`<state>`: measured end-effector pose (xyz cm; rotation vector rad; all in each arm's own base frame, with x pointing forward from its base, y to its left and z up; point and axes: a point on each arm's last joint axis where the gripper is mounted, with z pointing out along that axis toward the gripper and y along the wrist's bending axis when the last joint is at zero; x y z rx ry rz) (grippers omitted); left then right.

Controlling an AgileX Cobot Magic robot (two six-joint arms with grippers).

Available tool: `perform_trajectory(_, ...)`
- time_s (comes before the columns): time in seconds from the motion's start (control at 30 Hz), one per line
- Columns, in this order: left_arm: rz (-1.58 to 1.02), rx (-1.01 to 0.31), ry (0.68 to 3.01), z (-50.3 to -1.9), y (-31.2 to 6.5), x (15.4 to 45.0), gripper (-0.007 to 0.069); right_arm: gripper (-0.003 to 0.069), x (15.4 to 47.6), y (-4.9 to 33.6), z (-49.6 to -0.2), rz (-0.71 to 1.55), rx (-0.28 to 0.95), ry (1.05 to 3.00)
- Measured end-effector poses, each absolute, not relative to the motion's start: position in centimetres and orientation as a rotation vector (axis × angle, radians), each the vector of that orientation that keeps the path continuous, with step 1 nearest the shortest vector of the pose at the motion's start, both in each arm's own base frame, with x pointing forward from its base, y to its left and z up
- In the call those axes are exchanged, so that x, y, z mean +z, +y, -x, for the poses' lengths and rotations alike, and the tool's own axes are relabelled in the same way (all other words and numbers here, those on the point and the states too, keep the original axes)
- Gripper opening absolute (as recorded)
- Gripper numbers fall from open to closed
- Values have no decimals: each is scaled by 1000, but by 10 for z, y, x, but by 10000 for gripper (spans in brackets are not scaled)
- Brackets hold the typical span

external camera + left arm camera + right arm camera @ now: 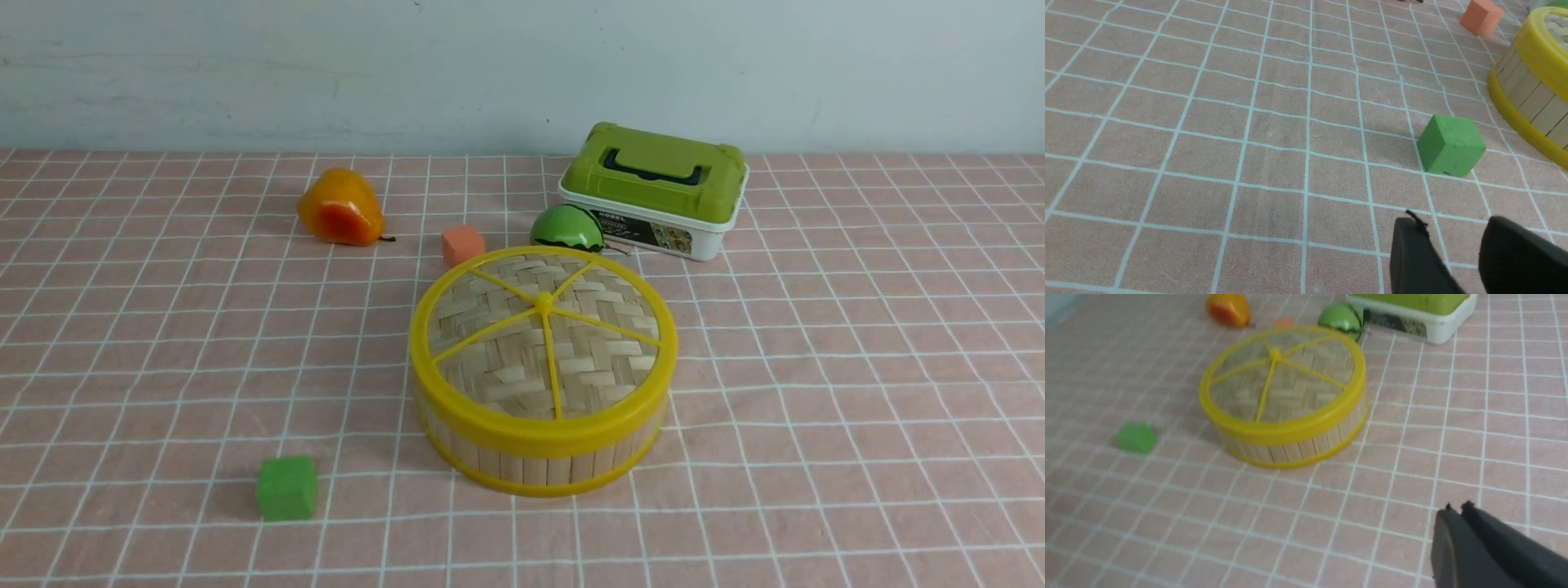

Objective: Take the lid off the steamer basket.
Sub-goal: Use the right arm to lift the lid of the steamer

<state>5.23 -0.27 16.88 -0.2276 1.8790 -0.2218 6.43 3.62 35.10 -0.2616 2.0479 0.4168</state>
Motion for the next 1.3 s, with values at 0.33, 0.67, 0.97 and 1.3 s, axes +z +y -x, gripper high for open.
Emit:
perform_trajectory(0.33, 228, -222, 1879, -52, -3, 169, 239, -6, 414, 58, -144, 660, 471, 2292)
perform_trajectory(0.67, 228, -222, 1879, -52, -3, 169, 239, 13, 401, 138, -241, 790, 268, 2515)
perform_trajectory(0.97, 228, -222, 1878, -52, -3, 169, 239, 131, 362, 215, -317, 851, 169, 2569)
perform_trajectory(1.3, 228, -222, 1878, -52, -3, 169, 239, 438, 322, 262, -384, 790, 201, 2568)
